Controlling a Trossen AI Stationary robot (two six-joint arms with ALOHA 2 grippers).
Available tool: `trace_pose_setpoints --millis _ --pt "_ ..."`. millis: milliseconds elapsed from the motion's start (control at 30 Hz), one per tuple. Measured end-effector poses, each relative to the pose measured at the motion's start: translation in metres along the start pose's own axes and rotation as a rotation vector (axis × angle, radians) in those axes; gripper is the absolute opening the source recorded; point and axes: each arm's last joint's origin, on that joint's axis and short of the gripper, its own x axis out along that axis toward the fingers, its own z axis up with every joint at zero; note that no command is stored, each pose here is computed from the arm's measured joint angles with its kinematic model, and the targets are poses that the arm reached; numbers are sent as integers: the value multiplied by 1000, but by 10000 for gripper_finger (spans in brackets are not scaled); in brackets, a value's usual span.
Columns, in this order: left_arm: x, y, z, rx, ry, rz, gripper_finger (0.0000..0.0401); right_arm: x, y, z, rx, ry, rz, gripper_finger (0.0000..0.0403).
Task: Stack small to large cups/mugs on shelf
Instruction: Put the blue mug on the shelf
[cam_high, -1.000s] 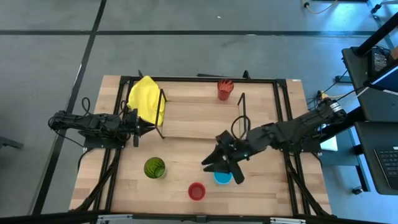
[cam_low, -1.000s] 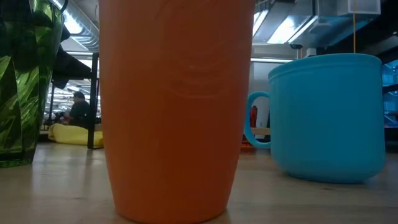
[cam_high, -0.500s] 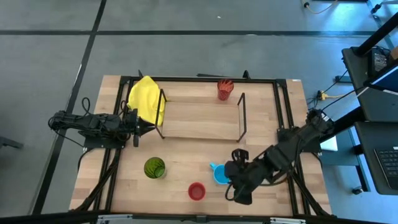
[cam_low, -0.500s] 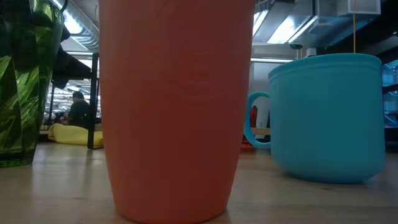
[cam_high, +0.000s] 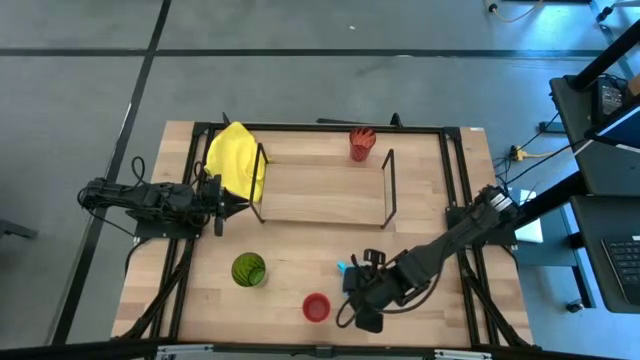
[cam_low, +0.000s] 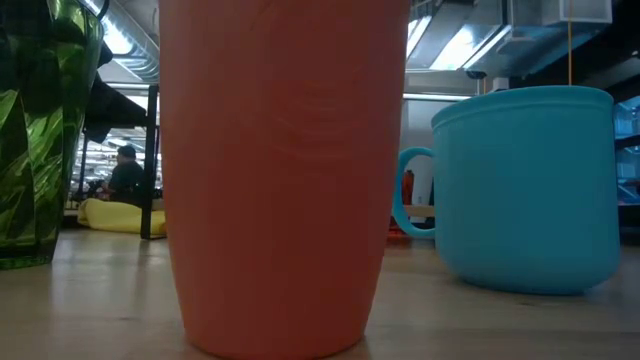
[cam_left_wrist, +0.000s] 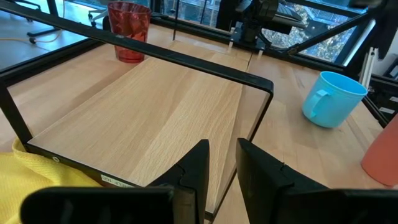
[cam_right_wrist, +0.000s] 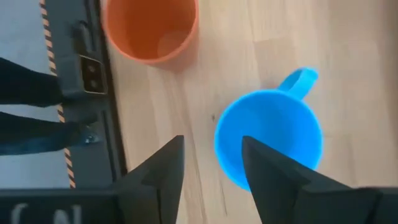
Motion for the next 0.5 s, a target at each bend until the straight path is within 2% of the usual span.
trace_pose_setpoints --millis 267,500 --pt "0 0 0 0 0 0 75 24 0 4 78 18 -32 174" --pt "0 0 0 0 0 0 75 46 2 11 171 22 -7 174"
